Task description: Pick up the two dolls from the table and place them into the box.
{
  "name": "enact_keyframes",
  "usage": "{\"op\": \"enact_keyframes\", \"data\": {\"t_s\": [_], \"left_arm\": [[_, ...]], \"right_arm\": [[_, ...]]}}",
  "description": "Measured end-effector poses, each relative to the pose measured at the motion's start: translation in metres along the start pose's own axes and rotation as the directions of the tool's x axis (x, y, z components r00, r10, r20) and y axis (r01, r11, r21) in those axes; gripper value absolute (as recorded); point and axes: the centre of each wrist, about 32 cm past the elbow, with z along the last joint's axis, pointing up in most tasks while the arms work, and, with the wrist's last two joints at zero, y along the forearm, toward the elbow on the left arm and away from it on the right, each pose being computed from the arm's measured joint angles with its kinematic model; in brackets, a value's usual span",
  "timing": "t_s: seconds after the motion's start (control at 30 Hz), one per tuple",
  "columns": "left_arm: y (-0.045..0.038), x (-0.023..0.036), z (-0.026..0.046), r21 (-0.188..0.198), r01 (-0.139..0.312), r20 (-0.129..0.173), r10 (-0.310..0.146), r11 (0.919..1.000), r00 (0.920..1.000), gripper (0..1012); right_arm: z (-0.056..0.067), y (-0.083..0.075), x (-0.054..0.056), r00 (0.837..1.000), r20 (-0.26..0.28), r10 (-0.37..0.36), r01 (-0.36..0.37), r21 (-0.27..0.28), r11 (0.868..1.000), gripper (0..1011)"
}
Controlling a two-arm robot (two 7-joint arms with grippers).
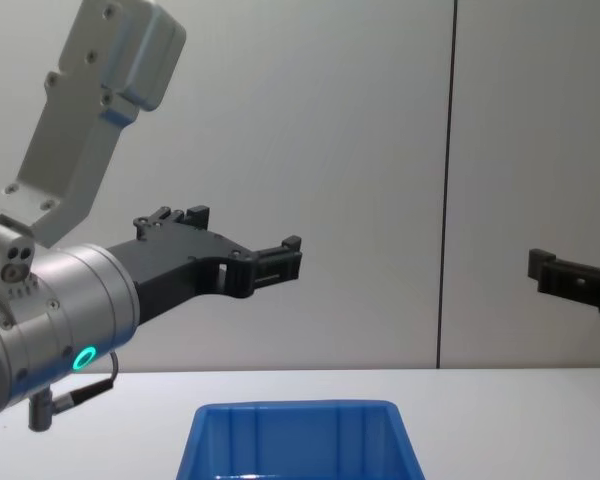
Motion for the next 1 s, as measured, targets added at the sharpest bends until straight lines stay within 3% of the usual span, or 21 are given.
{"op": "enact_keyframes", "data": {"t_s": [0.73,1.0], "left_arm": [[0.0000,0.0000,0.0000,0.000,0.000,0.000,0.000,1.0000,1.0000,1001],[0.0000,0.0000,0.0000,0.000,0.000,0.000,0.000,1.0000,1.0000,1001]], "right_arm": [[-0.0002,0.0000,0.0007,1.000,-0.001,-0.002,0.002,-0.002,1.000,1001],[-0.0016,-0.0015,0.0077,1.000,-0.009,-0.014,0.014,-0.030,0.999,1001]]}}
